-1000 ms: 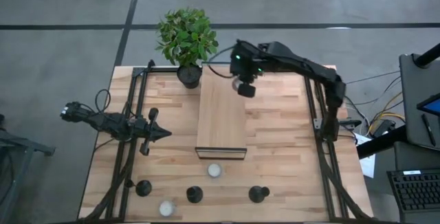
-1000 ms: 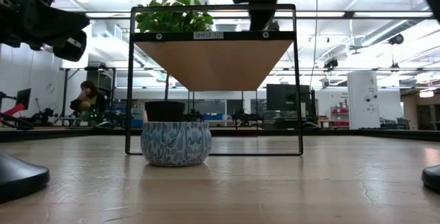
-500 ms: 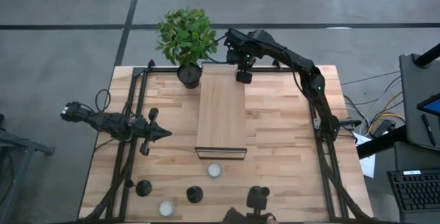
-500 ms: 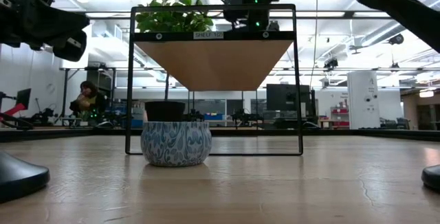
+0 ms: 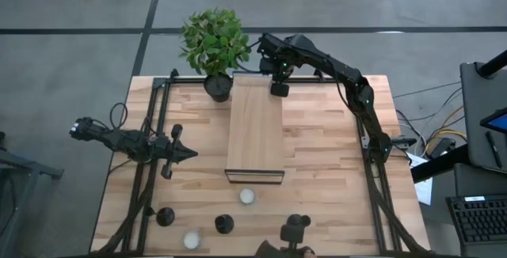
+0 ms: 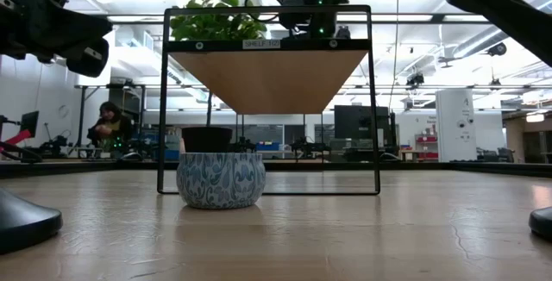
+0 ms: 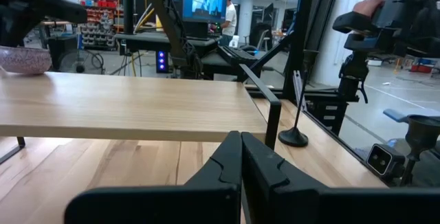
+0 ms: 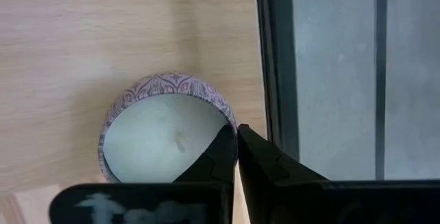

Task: Pick & Place candle stick holders
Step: Put the right white candle on the shelf, then put the top white candle on the shelf

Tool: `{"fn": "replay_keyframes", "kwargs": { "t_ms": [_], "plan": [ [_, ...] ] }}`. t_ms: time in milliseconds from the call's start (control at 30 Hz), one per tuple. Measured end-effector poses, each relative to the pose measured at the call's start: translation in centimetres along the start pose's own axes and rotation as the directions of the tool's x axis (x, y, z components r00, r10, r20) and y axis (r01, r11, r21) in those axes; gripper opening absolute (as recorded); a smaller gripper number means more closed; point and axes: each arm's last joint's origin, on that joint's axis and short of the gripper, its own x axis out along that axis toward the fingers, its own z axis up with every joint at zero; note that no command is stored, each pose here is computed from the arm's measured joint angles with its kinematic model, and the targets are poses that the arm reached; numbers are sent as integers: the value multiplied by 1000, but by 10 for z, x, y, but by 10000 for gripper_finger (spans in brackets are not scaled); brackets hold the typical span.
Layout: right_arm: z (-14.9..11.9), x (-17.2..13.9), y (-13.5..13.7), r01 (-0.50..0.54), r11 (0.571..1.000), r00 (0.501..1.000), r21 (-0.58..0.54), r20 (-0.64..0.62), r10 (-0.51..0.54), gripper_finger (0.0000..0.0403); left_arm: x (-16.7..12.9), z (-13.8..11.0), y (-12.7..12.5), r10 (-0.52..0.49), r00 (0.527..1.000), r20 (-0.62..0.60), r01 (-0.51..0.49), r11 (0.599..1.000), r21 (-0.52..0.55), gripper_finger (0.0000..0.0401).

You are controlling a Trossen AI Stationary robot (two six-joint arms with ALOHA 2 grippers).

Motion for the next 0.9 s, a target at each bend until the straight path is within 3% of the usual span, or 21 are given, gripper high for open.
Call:
{"fn": "replay_keyframes", "kwargs": {
  "t_ms": [467, 900],
  "plan": [
    [6, -1, 1, 20, 1000, 999, -14, 47, -19, 13, 0, 0, 0, 0, 1000, 0, 0, 1000, 0, 0],
    [5, -8, 1, 63, 998, 996, -16, 57, -62, 98, 0, 0, 0, 0, 1000, 0, 0, 1000, 0, 0]
  ]
}}
